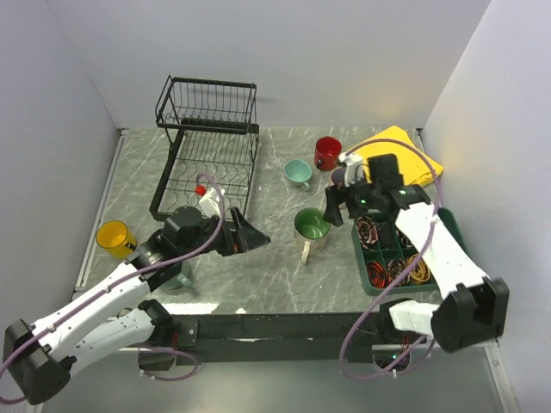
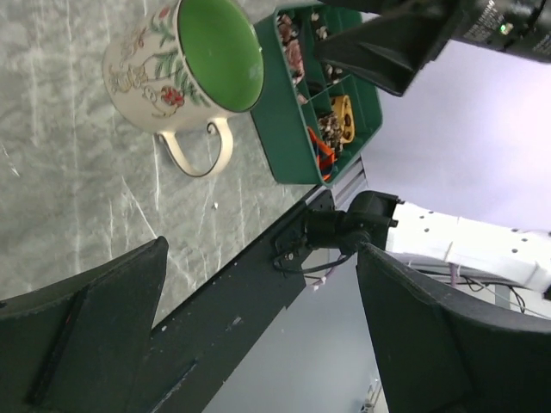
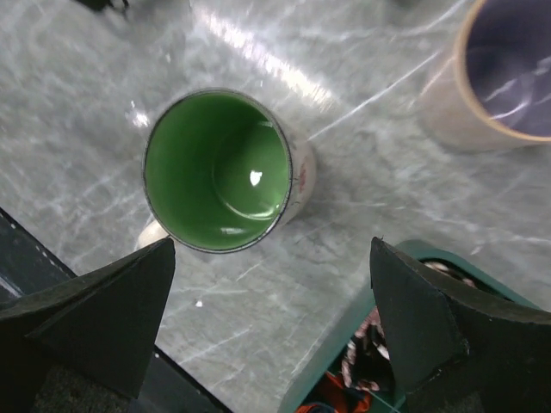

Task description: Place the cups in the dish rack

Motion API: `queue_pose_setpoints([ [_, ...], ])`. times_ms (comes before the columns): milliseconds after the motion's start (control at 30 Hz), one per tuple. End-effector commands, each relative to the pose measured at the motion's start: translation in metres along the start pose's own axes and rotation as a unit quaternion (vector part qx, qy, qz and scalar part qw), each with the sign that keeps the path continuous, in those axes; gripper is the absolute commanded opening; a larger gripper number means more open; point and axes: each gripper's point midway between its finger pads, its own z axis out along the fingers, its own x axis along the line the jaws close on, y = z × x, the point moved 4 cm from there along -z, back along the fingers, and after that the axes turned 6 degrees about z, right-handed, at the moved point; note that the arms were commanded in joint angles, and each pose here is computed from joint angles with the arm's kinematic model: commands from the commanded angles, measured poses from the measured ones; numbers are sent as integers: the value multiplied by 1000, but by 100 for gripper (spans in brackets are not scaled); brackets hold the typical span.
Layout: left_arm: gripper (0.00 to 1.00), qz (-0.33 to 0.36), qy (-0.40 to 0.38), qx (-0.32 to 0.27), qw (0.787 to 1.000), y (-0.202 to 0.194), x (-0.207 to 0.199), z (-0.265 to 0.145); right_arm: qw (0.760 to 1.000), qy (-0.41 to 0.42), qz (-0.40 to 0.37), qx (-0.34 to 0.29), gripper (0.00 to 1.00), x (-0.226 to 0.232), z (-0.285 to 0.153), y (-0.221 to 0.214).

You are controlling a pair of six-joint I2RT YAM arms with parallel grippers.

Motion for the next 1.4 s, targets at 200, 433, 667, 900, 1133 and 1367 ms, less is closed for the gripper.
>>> queue_pose_setpoints([
  [200,96,-32,-8,-38,999,-3,-7,13,996,-8,1,84,94,3,57,0],
  [433,96,-37,-4,-36,999,-9,-2,12,992,-20,-3,128,87,-13,84,-10],
  [667,96,-44,-9,-39,998,-14,2,9,987,-18,-23,156,75,-10,102,-12],
  [900,96,-56,-18,-47,997,-16,2,4,984,-26,-25,173,65,-14,112,-19],
  [1133,96,-63,-17,-39,997,-21,6,4,985,-19,-36,167,23,-6,111,-16],
  [1367,96,-104,-131,-46,985,-14,-28,-1,993,34,-61,95,0,22,78,25],
])
